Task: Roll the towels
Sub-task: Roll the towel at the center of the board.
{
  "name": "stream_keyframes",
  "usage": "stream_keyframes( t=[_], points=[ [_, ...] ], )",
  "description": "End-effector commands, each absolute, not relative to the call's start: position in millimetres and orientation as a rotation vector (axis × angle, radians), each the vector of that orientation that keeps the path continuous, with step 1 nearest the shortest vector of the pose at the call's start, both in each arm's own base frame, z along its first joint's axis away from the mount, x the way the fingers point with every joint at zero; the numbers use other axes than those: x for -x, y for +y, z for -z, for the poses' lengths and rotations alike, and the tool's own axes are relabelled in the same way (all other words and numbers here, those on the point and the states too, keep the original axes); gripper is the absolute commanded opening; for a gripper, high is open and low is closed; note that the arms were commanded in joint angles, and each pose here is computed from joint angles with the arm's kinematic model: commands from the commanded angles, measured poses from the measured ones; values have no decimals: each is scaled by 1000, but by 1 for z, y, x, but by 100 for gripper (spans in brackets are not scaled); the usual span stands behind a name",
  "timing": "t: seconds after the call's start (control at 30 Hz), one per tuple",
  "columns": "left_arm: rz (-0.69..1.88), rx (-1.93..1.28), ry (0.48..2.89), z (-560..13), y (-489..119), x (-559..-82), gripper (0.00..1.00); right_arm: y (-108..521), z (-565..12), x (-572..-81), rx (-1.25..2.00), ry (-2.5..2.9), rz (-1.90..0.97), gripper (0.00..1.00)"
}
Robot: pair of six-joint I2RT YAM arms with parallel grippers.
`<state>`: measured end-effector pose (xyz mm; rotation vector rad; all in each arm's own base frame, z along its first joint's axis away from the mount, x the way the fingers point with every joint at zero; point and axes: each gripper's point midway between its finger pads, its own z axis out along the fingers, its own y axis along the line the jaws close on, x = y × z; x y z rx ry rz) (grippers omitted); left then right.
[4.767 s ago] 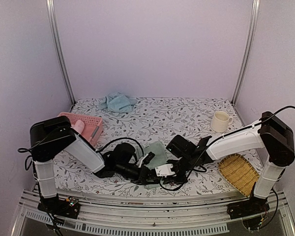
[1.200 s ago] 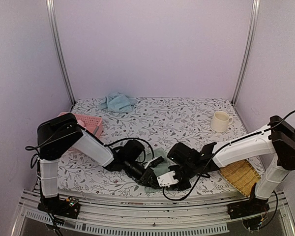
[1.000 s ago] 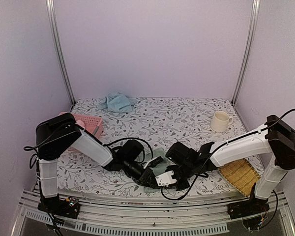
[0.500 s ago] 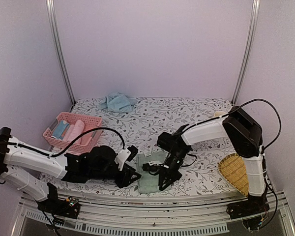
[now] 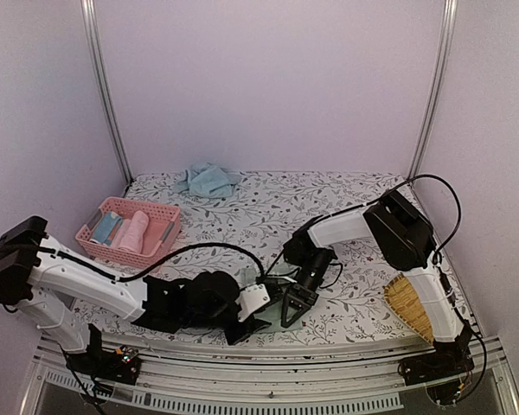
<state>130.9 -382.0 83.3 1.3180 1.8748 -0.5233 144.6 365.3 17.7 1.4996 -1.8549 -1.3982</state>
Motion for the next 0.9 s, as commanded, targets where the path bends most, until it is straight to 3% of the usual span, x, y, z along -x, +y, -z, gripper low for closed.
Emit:
stream_keyframes(
  t=[0.0,0.3,0.53,0.7,0.87],
  points=[
    [511,-1553,1786,-68,-413,-114,37,350,17,-145,-1479,-1870,1286,4],
    [380,-1654,1835,-21,-412,-120,29,350,17,-145,-1476,-1875,1283,4],
    [351,-1654,1870,-12,-412,-122,12,353,9,-148,-1503,-1880,1295,7],
    [308,-1658,1912,-4,-407,-125,0,355,-58,-157,-1664,-1887,1375,25],
    [472,-1610,2004,-11,-412,-121,0,342,-134,-188,-1863,-2014,1471,33]
  ],
)
